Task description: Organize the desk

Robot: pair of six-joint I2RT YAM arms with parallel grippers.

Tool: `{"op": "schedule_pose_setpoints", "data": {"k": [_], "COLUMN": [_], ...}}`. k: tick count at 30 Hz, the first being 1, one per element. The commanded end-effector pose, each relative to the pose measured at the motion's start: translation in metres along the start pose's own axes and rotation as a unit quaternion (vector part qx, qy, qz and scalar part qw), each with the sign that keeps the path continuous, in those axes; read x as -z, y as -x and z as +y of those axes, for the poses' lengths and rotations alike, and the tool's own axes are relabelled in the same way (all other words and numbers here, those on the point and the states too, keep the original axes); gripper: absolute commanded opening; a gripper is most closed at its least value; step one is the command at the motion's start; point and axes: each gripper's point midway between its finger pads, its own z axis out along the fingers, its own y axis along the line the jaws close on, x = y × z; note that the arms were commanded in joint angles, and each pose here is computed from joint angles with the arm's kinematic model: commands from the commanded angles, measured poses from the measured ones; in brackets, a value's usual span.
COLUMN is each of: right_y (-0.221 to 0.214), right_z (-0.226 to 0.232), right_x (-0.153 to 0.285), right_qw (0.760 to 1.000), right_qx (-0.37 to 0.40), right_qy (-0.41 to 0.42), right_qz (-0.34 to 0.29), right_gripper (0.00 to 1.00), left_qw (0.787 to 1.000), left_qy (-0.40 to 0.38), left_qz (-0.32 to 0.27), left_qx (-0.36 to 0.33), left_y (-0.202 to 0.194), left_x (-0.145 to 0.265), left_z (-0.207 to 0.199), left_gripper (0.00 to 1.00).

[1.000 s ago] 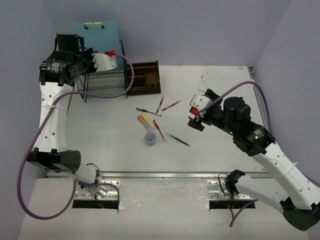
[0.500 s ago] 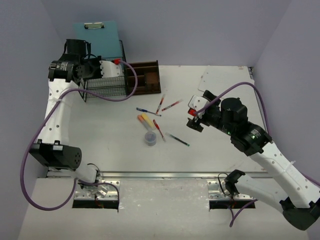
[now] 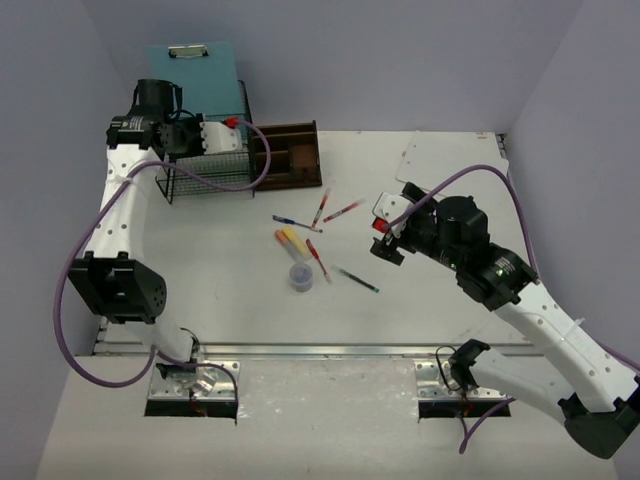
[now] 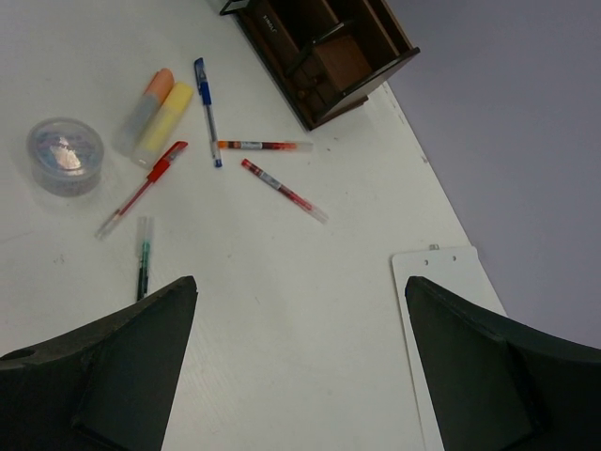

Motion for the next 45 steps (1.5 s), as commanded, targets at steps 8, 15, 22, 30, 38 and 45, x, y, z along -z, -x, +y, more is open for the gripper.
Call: {"op": "schedule_pose_setpoints", "data": {"k": [8, 15, 22, 30, 38, 45], "right_y": [0.008, 0.006, 0.005, 0.003, 0.000, -0.003], "right_z": [-0.003, -0.001, 0.000, 0.002, 0.006, 0.006], "right_x": [-0.007, -0.010, -0.012, -0.016, -0.022, -0.028], "right_qw": [1.000, 1.000, 1.000, 1.000, 1.000, 1.000], "right_qx": [-0.005, -0.008, -0.009, -0.013, -0.016, -0.019], "right_qy": [-0.004, 0.000, 0.003, 0.008, 0.015, 0.017], "right_qz": [-0.017, -0.013, -0.010, -0.006, -0.001, 0.006], "right_gripper": [0.93, 0.93, 0.93, 0.93, 0.93, 0.94], "left_qw": [0.998, 0.992, 0.970, 0.933, 0.890, 0.873], "left_qy": [0.036, 0.106, 0.228, 0.341, 0.436, 0.466], "left_qz": [-0.040, -0.046, -0.042, -0.034, -0.032, -0.032], "left_qx": [0.012, 0.046, 0.076, 0.112, 0.131, 0.143], "left_y": [0.001, 0.000, -0.008, -0.023, -0.034, -0.043], "left_x": [-0.017, -0.021, -0.020, -0.027, -0.025, -0.047], "left_z": [0.035, 0.061, 0.104, 0.156, 0.204, 0.225], "left_gripper": [0.02, 0.39, 0.60, 0.63, 0.64, 0.66]}}
